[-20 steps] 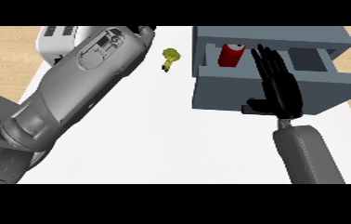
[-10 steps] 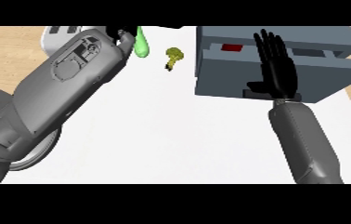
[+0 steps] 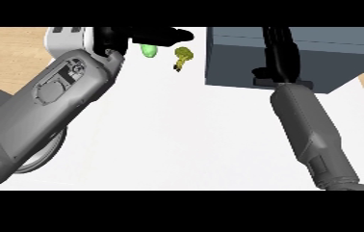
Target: Pick up the can, place it into the drawer and close the drawer
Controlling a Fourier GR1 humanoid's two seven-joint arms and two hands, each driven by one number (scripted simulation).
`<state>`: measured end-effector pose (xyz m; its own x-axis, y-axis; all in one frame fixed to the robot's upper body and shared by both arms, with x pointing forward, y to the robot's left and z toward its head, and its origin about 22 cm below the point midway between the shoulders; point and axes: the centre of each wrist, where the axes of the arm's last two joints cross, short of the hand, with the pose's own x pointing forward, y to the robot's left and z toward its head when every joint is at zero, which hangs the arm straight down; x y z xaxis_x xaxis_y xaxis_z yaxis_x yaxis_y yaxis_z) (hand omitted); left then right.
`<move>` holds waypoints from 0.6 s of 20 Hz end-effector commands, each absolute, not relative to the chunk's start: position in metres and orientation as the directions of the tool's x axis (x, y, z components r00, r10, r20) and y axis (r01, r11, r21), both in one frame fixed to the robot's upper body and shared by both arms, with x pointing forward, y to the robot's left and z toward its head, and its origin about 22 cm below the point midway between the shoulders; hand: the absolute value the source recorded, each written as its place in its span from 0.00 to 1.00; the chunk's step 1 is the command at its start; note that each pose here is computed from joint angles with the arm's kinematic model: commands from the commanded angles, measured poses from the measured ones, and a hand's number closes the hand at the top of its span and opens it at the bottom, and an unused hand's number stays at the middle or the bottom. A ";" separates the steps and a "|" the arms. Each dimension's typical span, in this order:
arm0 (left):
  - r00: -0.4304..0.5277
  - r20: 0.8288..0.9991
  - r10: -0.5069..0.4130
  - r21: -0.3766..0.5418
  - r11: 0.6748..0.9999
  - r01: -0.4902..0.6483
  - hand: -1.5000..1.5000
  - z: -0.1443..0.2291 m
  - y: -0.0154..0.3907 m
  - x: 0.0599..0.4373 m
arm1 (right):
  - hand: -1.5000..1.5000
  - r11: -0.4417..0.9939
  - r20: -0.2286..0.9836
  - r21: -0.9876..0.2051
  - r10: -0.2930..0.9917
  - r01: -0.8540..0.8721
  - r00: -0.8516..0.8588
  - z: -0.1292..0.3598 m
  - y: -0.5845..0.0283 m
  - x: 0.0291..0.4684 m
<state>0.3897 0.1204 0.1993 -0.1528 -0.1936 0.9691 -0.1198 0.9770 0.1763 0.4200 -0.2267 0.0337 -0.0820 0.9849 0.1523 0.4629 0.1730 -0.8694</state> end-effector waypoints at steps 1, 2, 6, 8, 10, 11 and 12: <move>-0.144 0.971 -0.190 0.175 0.978 -0.114 0.00 0.198 0.137 0.385 | 0.00 0.189 0.172 -0.865 0.982 0.466 -0.078 0.038 -0.217 0.432; -0.150 0.970 -0.194 0.178 0.978 -0.110 0.00 0.191 0.135 0.381 | 0.00 0.193 0.173 -0.862 0.981 0.468 -0.087 0.055 -0.215 0.441; -0.126 0.974 -0.187 0.175 0.979 -0.102 0.00 0.180 0.134 0.366 | 0.00 0.190 0.168 -0.869 0.982 0.457 -0.090 0.058 -0.218 0.445; -0.162 0.968 -0.193 0.178 0.979 -0.104 0.00 0.168 0.137 0.366 | 0.00 0.197 0.180 -0.863 0.980 0.465 -0.080 0.074 -0.204 0.453; -0.161 0.964 -0.212 0.196 0.975 -0.108 0.00 0.165 0.142 0.359 | 0.00 0.202 0.186 -0.857 0.979 0.475 -0.081 0.063 -0.206 0.450; -0.143 0.969 -0.202 0.188 0.977 -0.104 0.00 0.167 0.161 0.366 | 0.00 0.203 0.183 -0.857 0.979 0.474 -0.088 0.080 -0.197 0.457; -0.147 0.971 -0.191 0.175 0.978 -0.113 0.00 0.179 0.152 0.366 | 0.00 0.201 0.187 -0.857 0.979 0.474 -0.077 0.084 -0.213 0.458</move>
<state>0.3678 0.1451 0.1745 -0.1488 -0.2015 0.9681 -0.1077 0.9765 0.1867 0.4444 -0.2187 0.0555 -0.0633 0.9856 0.1569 0.4542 0.1684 -0.8748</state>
